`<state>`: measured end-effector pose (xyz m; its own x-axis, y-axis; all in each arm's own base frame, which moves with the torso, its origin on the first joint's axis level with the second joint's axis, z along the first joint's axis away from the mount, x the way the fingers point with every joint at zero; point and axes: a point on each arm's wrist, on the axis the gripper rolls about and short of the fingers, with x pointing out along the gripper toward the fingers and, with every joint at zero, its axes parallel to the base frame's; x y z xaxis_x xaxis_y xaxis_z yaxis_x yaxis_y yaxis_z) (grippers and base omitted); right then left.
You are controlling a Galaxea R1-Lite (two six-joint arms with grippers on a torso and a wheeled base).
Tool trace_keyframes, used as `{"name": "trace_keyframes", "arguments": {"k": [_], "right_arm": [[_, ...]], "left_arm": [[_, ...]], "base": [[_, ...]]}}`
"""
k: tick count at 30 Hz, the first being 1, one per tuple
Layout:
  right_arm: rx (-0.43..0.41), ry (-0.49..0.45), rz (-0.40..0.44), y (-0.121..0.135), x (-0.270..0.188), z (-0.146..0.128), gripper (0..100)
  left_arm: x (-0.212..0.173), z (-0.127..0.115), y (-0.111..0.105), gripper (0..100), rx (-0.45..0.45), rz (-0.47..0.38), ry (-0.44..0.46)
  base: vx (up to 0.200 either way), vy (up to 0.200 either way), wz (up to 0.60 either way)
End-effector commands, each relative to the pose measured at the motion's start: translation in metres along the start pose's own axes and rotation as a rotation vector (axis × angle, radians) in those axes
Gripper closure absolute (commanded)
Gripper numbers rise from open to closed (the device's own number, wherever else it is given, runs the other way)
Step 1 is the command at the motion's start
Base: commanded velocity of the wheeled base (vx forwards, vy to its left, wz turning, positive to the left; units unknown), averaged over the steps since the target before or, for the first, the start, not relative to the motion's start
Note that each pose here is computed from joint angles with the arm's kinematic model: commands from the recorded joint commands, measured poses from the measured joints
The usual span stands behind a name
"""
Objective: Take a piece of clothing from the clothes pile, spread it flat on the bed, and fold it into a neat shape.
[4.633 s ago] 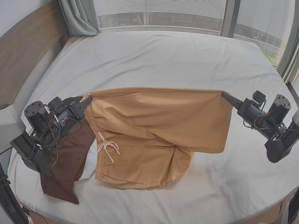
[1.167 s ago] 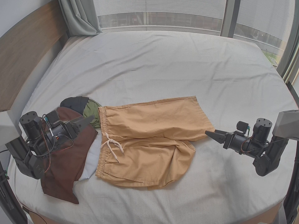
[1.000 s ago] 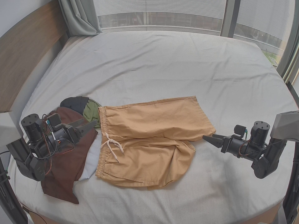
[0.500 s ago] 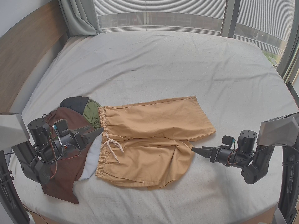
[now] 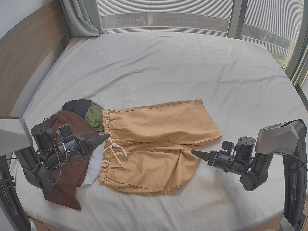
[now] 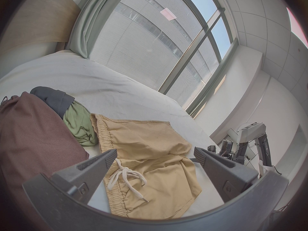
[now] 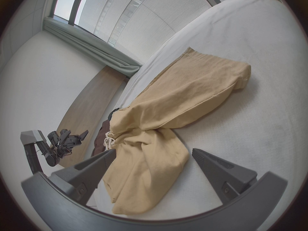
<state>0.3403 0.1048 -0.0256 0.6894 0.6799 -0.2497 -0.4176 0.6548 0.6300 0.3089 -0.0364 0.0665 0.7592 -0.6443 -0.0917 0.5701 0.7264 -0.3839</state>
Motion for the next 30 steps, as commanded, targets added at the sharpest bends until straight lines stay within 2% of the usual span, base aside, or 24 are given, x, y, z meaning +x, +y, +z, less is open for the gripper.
{"name": "trace_keyframes", "arguments": {"k": [1,10,15,23,30], "right_arm": [[0.021,0.012,0.012,0.000,0.008,-0.005,0],[0.061,0.027,0.034,0.009,0.010,-0.008,0],[0.051,0.047,0.078,0.033,0.001,-0.007,0],[0.041,0.023,0.157,0.065,-0.011,0.009,0],[0.035,0.009,0.174,0.072,-0.015,0.015,0]], "left_arm": [[0.001,-0.001,0.000,0,-0.001,-0.001,0.002],[0.001,-0.002,0.001,0,-0.005,-0.001,0.004],[0.001,-0.002,0.000,0,-0.005,-0.003,0.007],[0.002,-0.002,-0.001,0,-0.005,-0.006,0.008],[0.002,-0.002,-0.001,0,-0.004,-0.006,0.007]], "base": [[0.000,0.000,0.00],[0.000,0.000,0.00],[0.000,0.000,0.00],[0.000,0.000,0.00],[0.000,0.000,0.00]]}}
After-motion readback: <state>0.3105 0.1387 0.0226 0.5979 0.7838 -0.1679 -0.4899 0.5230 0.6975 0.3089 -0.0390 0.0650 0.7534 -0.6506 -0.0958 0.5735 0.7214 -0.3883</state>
